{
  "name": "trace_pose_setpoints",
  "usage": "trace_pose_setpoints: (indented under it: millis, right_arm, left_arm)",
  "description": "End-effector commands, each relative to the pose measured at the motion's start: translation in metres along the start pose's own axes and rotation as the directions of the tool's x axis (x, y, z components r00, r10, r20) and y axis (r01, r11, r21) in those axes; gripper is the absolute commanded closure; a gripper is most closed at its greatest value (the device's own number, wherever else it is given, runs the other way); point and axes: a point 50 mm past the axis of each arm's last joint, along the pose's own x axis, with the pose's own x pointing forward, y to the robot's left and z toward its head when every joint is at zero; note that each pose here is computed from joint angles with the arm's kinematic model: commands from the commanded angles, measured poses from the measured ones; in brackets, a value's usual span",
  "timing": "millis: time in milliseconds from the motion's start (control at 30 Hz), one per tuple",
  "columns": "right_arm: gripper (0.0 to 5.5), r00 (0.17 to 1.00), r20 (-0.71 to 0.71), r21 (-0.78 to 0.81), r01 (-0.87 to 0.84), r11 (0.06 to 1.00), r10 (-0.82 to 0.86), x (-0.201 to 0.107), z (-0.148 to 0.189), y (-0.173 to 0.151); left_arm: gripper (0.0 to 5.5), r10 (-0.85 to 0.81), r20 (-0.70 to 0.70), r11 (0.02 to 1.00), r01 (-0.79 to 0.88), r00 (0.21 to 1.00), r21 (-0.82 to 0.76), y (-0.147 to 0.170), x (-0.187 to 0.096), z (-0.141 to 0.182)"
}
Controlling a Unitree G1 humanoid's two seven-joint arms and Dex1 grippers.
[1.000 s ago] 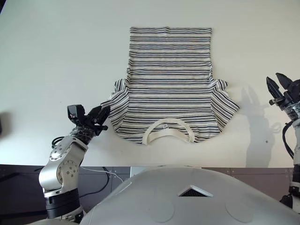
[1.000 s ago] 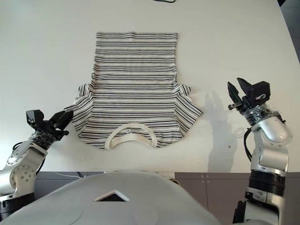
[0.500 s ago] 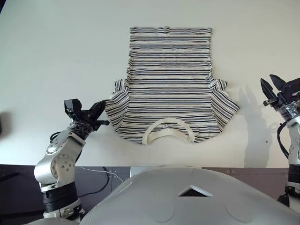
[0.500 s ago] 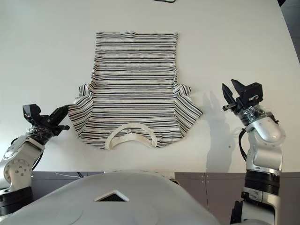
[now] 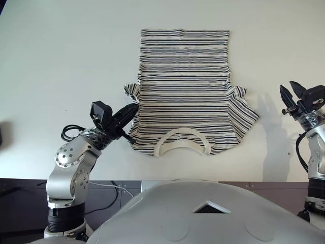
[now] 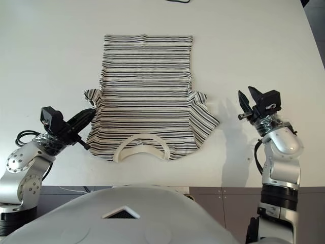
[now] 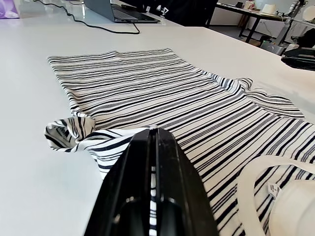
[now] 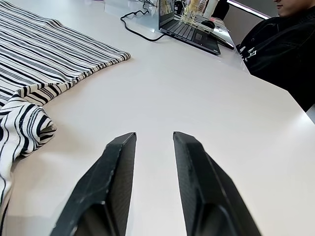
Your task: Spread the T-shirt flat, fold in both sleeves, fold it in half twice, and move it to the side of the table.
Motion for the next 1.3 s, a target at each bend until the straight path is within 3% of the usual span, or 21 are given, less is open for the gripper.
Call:
trace_pose_setpoints:
  millis: [33,467,600,733,933,1033,1133,1300]
  right_arm:
    - [4.13,1.000,0.017,0.022,-0.007,1.000,0.007,0.009,0.002,0.004]
    - [4.13,0.999,0.025,0.008,-0.033,0.999,0.033,0.021,0.005,0.004]
    - [4.13,0.999,0.012,0.006,-0.030,1.000,0.030,0.018,0.002,0.003]
    - [4.13,0.996,-0.053,0.025,-0.070,0.997,0.071,-0.004,-0.011,0.013]
    - [4.13,0.988,-0.121,0.240,-0.064,0.969,0.095,-0.046,-0.021,0.039]
    - [4.13,0.990,-0.131,0.392,0.011,0.920,0.044,-0.047,-0.020,0.038]
    - [4.13,0.984,-0.144,0.527,-0.014,0.850,0.105,-0.045,-0.018,0.053]
    - [4.13,0.969,-0.223,0.584,0.042,0.810,0.111,-0.041,-0.022,0.062]
  left_arm:
    - [5.39,-0.085,-0.003,0.991,0.084,0.996,0.099,-0.008,0.019,0.010]
    - [5.39,-0.207,-0.267,0.928,0.275,0.941,0.251,-0.016,0.033,-0.020]
    - [4.72,-0.230,-0.219,0.917,0.287,0.948,0.276,-0.016,0.032,-0.011]
    - [4.66,-0.240,-0.031,0.937,0.240,0.970,0.253,-0.015,0.034,0.018]
    - [4.66,0.015,-0.060,0.946,0.005,0.998,0.325,0.016,0.025,0.004]
    - [4.66,0.029,-0.080,0.933,0.002,0.996,0.360,0.010,0.022,-0.008]
    - [4.66,0.012,-0.111,0.908,0.035,0.994,0.417,0.005,0.022,-0.017]
    - [4.66,0.026,-0.107,0.894,0.025,0.994,0.448,0.005,0.024,-0.020]
